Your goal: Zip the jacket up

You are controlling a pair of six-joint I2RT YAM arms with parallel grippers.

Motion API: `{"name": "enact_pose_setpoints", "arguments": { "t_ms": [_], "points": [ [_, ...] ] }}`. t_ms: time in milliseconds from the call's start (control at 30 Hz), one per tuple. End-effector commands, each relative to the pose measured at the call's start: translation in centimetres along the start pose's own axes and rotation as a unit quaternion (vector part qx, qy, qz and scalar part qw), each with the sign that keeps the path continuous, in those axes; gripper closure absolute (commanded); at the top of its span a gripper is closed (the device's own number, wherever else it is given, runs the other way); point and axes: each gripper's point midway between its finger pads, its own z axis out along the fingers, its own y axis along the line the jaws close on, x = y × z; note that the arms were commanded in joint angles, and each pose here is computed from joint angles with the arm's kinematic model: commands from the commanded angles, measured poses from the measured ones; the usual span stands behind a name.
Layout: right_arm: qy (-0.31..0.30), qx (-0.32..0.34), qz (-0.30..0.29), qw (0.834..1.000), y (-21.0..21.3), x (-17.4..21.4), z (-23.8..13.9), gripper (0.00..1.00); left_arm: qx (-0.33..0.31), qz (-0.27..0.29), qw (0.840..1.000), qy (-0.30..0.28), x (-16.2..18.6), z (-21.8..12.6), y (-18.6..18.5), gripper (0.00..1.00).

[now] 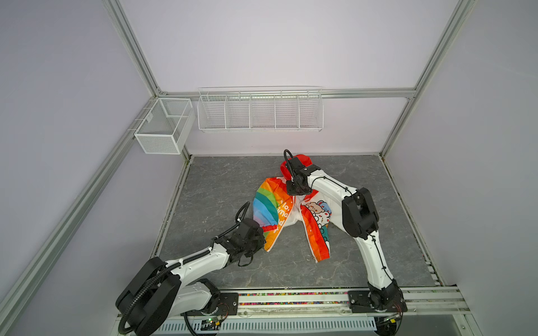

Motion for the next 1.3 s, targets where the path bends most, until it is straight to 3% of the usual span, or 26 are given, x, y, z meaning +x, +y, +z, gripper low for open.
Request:
{"name": "enact_pose_setpoints", "arguments": {
  "t_ms": [0,200,333,467,633,933,1267],
  "points": [
    [-0.026,-0.044,0.013,0.999,0.6,-1.3,-3.6,0.87,0.002,-0.008,1.000,-0.013,-0.6,-0.7,-0.2,1.00],
    [-0.051,-0.156,0.029,0.986,2.4,-2.7,-5.8,0.93,0.020,-0.010,0.999,-0.035,-1.2,-2.4,-0.8,1.00],
    [-0.063,-0.237,0.029,0.969,4.2,-4.5,-6.7,0.93,0.070,-0.019,0.996,-0.051,-1.7,-4.6,-2.7,1.00],
    [-0.079,-0.306,0.019,0.949,6.5,-6.2,-7.9,0.93,0.078,-0.017,0.994,-0.075,-2.7,-7.9,-3.7,1.00],
    [-0.097,-0.346,0.013,0.933,7.9,-8.3,-8.5,0.93,0.117,-0.030,0.990,-0.075,-2.6,-10.3,-5.2,1.00],
    [-0.061,-0.362,0.040,0.929,5.9,-8.7,-3.9,0.93,0.104,-0.015,0.994,-0.033,0.3,-5.5,-7.0,1.00],
    [-0.031,-0.350,0.094,0.932,0.0,-8.1,1.0,0.93,0.079,0.019,0.996,0.026,4.6,0.0,-8.6,1.00]
  ]
}}
